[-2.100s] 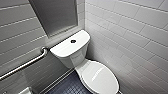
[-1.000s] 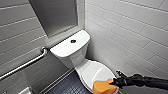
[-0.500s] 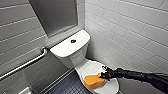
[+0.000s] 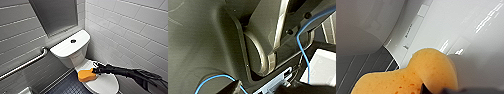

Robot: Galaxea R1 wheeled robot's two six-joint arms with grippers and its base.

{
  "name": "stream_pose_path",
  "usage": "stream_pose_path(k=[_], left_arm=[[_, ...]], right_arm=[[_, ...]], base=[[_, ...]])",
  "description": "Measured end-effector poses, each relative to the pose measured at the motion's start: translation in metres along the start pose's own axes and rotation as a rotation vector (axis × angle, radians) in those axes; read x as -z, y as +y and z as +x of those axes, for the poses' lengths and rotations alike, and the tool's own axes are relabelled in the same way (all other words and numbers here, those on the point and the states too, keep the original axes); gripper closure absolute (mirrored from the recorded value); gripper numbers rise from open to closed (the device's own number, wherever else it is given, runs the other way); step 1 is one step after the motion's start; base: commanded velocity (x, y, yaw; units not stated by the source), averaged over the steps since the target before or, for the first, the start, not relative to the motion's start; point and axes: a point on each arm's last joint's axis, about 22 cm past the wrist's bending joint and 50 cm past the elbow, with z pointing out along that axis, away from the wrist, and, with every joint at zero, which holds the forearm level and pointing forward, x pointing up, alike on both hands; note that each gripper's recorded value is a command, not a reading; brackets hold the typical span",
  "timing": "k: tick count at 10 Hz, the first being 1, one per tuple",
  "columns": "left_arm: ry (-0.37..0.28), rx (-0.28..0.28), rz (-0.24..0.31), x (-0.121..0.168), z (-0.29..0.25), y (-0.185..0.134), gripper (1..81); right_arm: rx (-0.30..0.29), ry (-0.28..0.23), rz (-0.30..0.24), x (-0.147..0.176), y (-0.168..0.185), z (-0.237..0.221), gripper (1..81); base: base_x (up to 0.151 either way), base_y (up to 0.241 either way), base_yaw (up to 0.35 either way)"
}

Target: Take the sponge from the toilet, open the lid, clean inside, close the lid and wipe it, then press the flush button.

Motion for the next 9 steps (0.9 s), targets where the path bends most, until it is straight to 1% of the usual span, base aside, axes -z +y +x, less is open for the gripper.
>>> stream_pose_path(k=[1,2,3,4,5,7,9], left_arm=[[0.0,0.0,0.0,0.0,0.0,0.0,1.0],[0.0,0.0,0.0,0.0,0.0,0.0,1.0],[-0.001,0.0,0.0,0.0,0.0,0.0,1.0],[-0.001,0.001,0.0,0.0,0.0,0.0,1.0],[-0.001,0.0,0.0,0.0,0.0,0.0,1.0],[-0.002,0.0,0.002,0.001,-0.001,-0.002,1.0],[-0.004,0.002,0.001,0.0,-0.004,-0.001,1.0]], right_arm=[[-0.005,0.027,-0.023,-0.005,0.008,0.009,81.1],[-0.015,0.054,-0.056,-0.009,0.026,0.014,81.1],[-0.032,0.063,-0.07,-0.018,0.04,0.004,81.1],[-0.042,0.076,-0.063,-0.028,0.048,-0.01,81.1],[-0.047,0.096,-0.055,-0.033,0.053,-0.013,81.1],[-0.044,0.12,-0.029,-0.037,0.058,-0.022,81.1],[-0.045,0.118,-0.001,-0.033,0.062,-0.028,81.1]], base=[[0.0,0.0,0.0],[0.0,0.0,0.0],[0.0,0.0,0.0],[0.0,0.0,0.0],[0.0,0.0,0.0],[0.0,0.0,0.0],[0.0,0.0,0.0]])
